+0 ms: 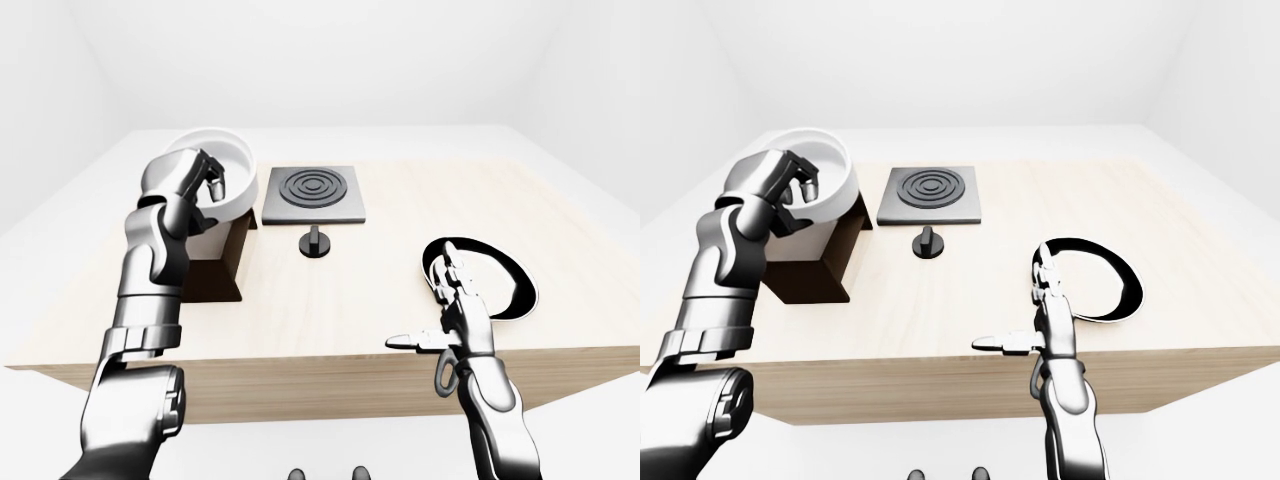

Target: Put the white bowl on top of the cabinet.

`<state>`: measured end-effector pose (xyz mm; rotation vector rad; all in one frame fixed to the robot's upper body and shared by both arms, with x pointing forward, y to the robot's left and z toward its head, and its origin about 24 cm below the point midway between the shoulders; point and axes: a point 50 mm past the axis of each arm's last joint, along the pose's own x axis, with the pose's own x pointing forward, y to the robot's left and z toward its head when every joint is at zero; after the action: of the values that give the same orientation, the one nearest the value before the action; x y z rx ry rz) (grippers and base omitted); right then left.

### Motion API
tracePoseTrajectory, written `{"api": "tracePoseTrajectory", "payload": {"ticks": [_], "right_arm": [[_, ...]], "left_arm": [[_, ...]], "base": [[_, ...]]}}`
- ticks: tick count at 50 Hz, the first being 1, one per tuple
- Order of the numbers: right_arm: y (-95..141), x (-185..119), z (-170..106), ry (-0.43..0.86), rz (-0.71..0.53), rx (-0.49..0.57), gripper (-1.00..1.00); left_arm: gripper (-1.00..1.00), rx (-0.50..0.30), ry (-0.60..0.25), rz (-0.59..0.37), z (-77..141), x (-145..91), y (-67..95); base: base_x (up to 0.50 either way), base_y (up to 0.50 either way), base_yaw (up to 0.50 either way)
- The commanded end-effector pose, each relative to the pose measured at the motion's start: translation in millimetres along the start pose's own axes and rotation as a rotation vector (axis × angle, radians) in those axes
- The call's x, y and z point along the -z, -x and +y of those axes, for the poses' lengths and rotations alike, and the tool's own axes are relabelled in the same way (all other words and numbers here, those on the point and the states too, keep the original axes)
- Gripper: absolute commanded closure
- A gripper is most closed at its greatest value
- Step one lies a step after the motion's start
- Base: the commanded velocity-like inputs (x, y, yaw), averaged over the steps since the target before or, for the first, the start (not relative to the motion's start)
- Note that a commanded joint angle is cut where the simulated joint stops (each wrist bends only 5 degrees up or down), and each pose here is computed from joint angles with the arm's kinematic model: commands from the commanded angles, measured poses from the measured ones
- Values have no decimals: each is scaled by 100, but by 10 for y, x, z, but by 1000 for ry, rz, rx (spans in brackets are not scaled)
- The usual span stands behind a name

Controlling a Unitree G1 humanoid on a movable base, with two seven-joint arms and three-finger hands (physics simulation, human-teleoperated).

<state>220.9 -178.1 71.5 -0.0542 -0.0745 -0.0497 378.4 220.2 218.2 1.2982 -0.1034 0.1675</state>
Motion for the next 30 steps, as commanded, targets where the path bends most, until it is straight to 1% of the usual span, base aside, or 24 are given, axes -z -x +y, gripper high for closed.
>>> {"api": "tracePoseTrajectory", "payload": {"ticks": [1,11,16,18,22,23,25,26,30], "right_arm": [[10,4,7,2,1,-4,-100],[6,11,14,4,2,-6,-100],[4,7,11,3,2,-6,-100],[5,7,12,2,2,-6,-100],[5,7,12,2,2,-6,-100],[11,3,8,1,0,-6,-100],[12,2,7,1,0,-6,-100],[10,3,8,1,1,-7,-100],[10,3,8,1,1,-7,-100]], "left_arm": [[100,-124,27,46,172,163,-35],[100,-208,119,95,195,272,-106],[100,-225,132,110,178,303,-122],[100,-244,133,120,182,318,-130],[100,-246,135,120,182,319,-132],[100,-264,143,136,181,347,-139],[100,-267,147,139,182,351,-141],[100,-279,156,156,181,386,-147],[100,-282,161,159,182,392,-150]], "base": [[0,0,0],[0,0,0],[0,0,0],[0,0,0],[0,0,0],[0,0,0],[0,0,0],[0,0,0],[0,0,0]]}}
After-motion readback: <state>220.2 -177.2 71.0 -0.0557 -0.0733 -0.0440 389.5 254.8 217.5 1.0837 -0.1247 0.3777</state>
